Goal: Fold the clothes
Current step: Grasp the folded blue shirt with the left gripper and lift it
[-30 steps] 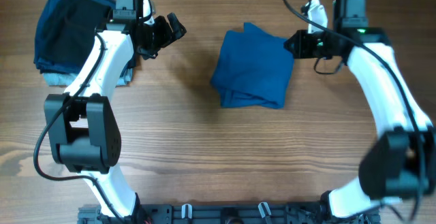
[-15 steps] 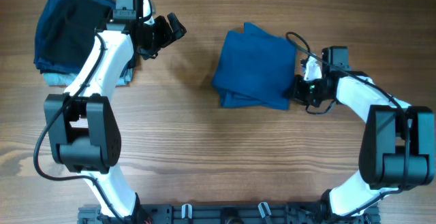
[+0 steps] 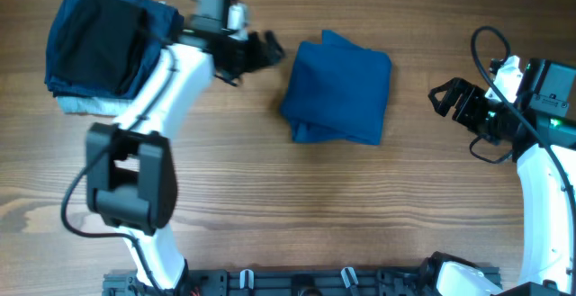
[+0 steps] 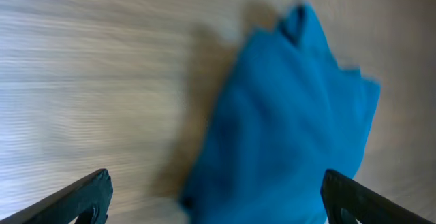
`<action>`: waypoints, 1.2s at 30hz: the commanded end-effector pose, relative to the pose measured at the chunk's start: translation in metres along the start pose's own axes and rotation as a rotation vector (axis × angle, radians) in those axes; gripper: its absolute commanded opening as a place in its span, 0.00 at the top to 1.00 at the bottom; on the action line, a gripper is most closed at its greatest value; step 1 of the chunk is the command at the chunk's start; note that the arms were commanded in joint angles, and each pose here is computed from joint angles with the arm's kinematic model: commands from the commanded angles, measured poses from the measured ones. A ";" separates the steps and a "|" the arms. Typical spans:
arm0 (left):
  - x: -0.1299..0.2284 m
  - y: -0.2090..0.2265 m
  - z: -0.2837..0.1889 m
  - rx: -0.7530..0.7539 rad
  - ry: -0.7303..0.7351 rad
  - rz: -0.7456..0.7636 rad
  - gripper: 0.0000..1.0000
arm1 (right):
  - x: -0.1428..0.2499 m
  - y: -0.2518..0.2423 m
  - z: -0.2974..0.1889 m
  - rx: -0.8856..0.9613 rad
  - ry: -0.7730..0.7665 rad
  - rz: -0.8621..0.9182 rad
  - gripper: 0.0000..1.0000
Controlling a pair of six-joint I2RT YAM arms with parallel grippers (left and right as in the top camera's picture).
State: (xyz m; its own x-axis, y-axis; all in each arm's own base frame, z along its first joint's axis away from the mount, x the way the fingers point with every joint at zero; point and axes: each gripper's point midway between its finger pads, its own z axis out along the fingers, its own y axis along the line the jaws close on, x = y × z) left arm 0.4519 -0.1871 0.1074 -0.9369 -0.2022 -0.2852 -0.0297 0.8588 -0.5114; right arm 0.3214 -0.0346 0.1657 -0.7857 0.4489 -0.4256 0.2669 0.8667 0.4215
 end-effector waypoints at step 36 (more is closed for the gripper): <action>0.012 -0.047 0.007 -0.360 -0.216 0.284 0.96 | 0.000 -0.019 0.002 0.102 -0.012 0.008 0.01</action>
State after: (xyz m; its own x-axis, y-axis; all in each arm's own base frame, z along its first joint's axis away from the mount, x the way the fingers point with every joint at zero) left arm 0.4248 -0.2546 0.0771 -0.8969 0.0364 -0.4408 0.1031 0.9863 -0.1284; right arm 0.3192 -0.0479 0.1607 -0.7772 0.4522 -0.4376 0.3122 0.8809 0.3558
